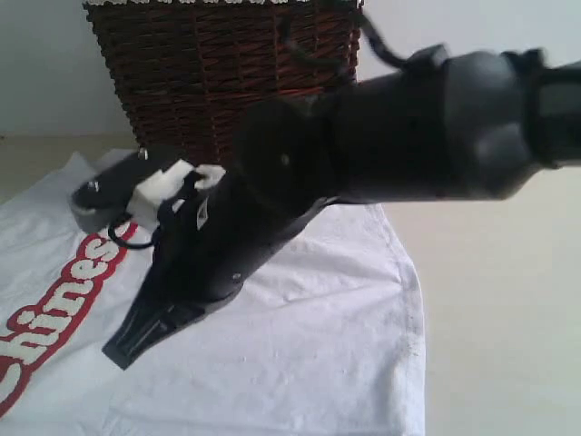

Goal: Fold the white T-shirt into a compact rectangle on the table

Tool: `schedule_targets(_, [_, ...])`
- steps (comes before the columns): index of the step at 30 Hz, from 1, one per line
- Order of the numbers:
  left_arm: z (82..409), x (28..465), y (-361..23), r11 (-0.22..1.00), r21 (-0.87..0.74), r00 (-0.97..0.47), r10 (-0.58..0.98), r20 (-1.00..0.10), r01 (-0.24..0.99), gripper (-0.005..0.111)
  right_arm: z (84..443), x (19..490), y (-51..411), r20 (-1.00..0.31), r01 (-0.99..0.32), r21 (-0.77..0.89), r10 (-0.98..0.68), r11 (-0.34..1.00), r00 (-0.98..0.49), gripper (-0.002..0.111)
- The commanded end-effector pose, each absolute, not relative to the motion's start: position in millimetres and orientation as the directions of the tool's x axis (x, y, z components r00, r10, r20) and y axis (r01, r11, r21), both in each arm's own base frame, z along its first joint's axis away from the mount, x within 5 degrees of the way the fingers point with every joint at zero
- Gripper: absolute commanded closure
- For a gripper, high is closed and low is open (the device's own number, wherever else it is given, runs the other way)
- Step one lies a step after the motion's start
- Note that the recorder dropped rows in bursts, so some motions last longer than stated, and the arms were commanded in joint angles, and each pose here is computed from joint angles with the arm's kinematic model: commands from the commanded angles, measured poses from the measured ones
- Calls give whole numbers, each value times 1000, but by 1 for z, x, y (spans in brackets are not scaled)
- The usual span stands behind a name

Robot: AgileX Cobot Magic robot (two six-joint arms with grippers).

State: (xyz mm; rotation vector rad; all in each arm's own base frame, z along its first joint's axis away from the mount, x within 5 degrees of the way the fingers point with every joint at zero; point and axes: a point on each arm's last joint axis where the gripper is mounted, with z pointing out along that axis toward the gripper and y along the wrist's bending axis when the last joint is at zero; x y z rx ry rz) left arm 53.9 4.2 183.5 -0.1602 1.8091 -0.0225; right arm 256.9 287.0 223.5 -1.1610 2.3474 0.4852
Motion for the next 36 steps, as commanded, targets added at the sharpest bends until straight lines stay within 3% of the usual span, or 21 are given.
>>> schedule_targets(1, [184, 54, 4, 990, -105, -223, -123, -967, -91, 100, 284, 245, 274, -689, -817, 63, -567, 574, -452, 108])
schedule_targets(11, [184, 54, 4, 990, -105, -223, -123, -967, -91, 100, 387, 192, 212, -887, -800, -10, -375, 600, -271, 108])
schedule_targets(20, [184, 54, 4, 990, -105, -223, -123, -967, -91, 100, 436, 140, 140, -915, -706, -56, -320, 706, -246, 108])
schedule_targets(28, [184, 54, 4, 993, -72, -226, -90, -970, -89, 100, 435, 104, 100, -939, -686, -44, -264, 726, -219, 108])
schedule_targets(32, [195, 56, 6, 994, 82, -121, 73, -990, -75, 100, 417, 91, 87, -935, -686, -49, -275, 726, -224, 108])
schedule_targets(36, [221, 55, 3, 949, -315, 179, -309, -934, -5, 100, 405, 87, 80, -930, -675, -64, -289, 735, -226, 108])
